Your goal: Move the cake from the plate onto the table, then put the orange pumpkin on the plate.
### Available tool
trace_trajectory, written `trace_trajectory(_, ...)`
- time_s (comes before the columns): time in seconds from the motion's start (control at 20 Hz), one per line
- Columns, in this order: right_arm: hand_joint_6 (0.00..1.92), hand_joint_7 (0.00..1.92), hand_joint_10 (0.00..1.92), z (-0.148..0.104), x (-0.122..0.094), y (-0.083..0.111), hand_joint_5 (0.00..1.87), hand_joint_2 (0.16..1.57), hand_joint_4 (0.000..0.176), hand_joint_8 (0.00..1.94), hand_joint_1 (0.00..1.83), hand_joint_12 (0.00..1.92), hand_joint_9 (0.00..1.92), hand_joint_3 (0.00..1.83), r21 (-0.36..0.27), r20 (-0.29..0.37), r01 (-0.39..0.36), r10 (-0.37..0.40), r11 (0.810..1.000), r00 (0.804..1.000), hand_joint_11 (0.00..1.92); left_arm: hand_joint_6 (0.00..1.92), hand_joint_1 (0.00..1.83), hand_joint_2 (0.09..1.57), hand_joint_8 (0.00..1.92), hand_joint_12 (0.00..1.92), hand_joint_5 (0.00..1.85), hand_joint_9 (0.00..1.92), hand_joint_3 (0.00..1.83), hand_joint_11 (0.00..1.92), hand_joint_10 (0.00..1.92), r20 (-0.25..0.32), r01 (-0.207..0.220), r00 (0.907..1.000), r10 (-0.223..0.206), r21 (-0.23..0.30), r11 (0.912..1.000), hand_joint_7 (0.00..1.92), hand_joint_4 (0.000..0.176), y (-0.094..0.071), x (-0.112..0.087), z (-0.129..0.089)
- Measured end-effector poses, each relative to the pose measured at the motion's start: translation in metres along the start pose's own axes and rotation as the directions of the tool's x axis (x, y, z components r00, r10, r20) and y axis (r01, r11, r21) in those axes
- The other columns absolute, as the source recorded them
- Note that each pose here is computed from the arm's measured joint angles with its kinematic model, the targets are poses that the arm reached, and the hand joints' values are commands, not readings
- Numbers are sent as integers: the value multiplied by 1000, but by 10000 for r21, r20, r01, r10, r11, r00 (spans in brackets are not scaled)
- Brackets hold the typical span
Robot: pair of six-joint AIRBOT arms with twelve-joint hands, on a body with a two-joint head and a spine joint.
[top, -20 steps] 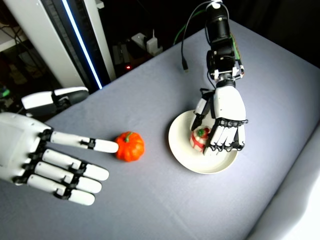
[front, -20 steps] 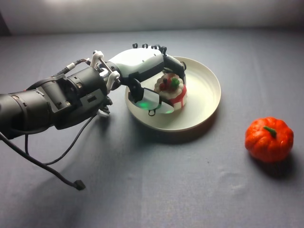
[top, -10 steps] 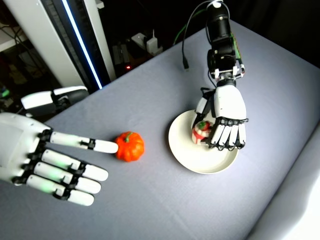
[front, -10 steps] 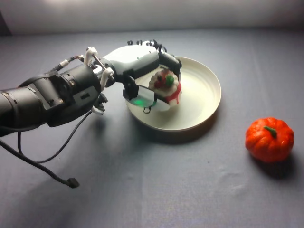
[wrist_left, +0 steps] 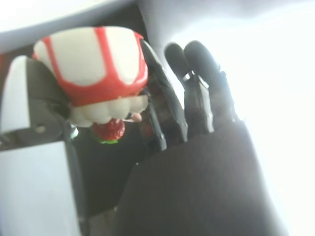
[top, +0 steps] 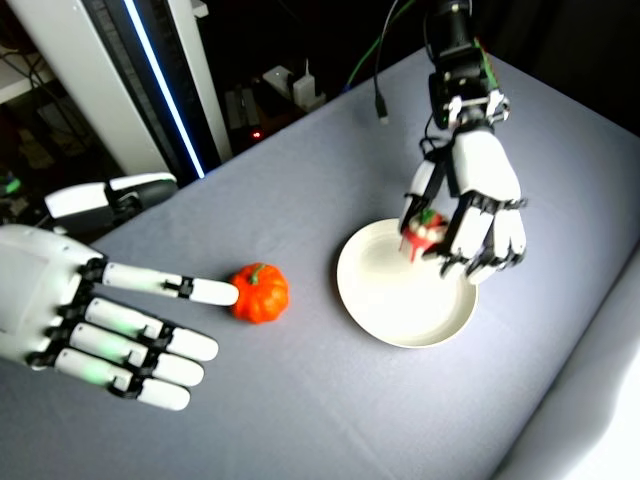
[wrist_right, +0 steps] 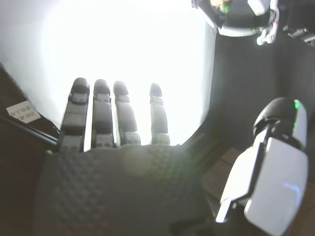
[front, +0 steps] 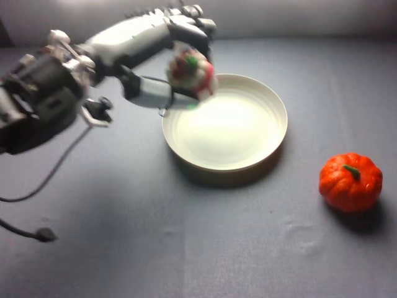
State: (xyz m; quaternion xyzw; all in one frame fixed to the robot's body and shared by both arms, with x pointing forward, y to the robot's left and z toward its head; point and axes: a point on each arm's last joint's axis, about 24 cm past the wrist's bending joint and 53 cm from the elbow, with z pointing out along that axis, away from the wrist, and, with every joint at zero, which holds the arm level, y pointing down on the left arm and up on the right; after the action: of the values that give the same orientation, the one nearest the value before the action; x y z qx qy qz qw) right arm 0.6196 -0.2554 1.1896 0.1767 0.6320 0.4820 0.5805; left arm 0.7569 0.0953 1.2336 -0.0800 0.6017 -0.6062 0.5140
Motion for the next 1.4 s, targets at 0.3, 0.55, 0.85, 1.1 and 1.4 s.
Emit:
trace_trajectory(0.3, 5, 0, 0, -2, 1, -3, 27, 709, 176, 0, 228, 0, 0, 5, 139, 41, -88, 87, 9999, 10000, 0, 1126, 1190, 1184, 1295, 1706, 900, 592, 1, 328, 1236, 938, 416, 9948, -384, -317, 9986, 778, 0, 5, -48, -62)
trace_trajectory(0.55, 12, 0, 0, -3, 2, -3, 48, 686, 176, 0, 240, 0, 0, 0, 170, 42, -131, 130, 9998, 9999, 0, 1101, 1202, 1181, 1321, 1606, 920, 650, 0, 401, 1145, 1073, 617, 9930, -502, -1072, 9923, 778, 0, 31, -50, -90)
trace_trajectory(0.85, 3, 0, 0, -3, 1, -4, 29, 697, 176, 0, 237, 0, 0, 1, 184, 80, -140, 139, 9997, 9999, 0, 995, 1221, 1157, 1279, 1637, 910, 751, 0, 576, 1253, 511, 361, 9983, -277, -1717, 9845, 896, 0, 45, -37, -97)
trace_trajectory(1.1, 0, 0, 0, -3, 1, -4, 0, 725, 176, 0, 229, 0, 0, 13, 184, 78, -144, 142, 9997, 9999, 0, 880, 1244, 1126, 1220, 1579, 968, 804, 0, 680, 1295, -497, -253, 9987, 122, -2710, 9622, 962, 0, 73, -13, -110)
trace_trajectory(1.4, 0, 0, 0, -3, 3, -3, 0, 704, 176, 0, 202, 0, 0, 0, 181, 48, -188, 187, 9997, 9998, 0, 976, 1228, 1137, 1196, 1455, 924, 813, 1, 659, 1128, -719, -357, 9973, 128, -3275, 9442, 948, 0, 89, -8, -125)
